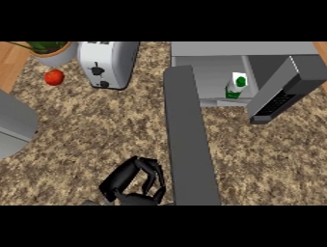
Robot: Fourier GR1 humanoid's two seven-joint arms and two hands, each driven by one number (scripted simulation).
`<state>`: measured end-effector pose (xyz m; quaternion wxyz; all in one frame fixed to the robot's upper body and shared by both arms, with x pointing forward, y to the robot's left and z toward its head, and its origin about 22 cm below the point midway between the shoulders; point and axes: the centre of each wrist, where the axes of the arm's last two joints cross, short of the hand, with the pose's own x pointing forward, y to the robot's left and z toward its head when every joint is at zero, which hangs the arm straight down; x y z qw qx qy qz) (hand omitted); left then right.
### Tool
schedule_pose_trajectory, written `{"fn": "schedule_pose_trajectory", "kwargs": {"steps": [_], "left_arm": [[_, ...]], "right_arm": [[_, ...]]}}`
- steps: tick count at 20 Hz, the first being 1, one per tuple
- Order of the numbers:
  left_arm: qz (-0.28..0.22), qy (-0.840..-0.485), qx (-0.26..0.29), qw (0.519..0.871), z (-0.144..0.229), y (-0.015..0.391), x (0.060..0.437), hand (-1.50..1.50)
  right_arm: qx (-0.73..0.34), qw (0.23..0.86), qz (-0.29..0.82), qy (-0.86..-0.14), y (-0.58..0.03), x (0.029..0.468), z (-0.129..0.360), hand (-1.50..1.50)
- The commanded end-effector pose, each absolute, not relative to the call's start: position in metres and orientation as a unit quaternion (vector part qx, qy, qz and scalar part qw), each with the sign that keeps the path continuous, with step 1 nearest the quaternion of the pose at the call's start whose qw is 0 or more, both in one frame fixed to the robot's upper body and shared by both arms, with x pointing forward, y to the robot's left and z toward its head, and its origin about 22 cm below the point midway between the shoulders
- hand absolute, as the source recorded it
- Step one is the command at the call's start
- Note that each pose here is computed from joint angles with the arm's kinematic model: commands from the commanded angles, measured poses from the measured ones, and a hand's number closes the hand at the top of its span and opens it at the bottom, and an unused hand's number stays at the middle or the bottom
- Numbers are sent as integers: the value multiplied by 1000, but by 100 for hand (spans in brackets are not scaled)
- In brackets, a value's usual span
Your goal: Pick up the milk, place it into the microwave and close the microwave
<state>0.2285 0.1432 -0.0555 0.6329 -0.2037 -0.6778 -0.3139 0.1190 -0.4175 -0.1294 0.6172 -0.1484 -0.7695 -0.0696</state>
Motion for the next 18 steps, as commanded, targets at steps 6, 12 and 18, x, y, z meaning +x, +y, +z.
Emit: {"fn": "schedule_pose_trajectory", "kwargs": {"steps": [6, 12, 18], "left_arm": [[-456, -567, -247, 640, -82, 79, 225, 150], [-456, -608, -270, 591, -92, 58, 216, 150], [-396, -652, -264, 590, -80, 35, 210, 150]], "right_arm": [[-114, 588, -58, -799, -449, 111, -110, -150], [-70, 565, -48, -821, -431, 131, -106, -150], [-33, 552, -28, -833, -423, 161, -89, -150]]}}
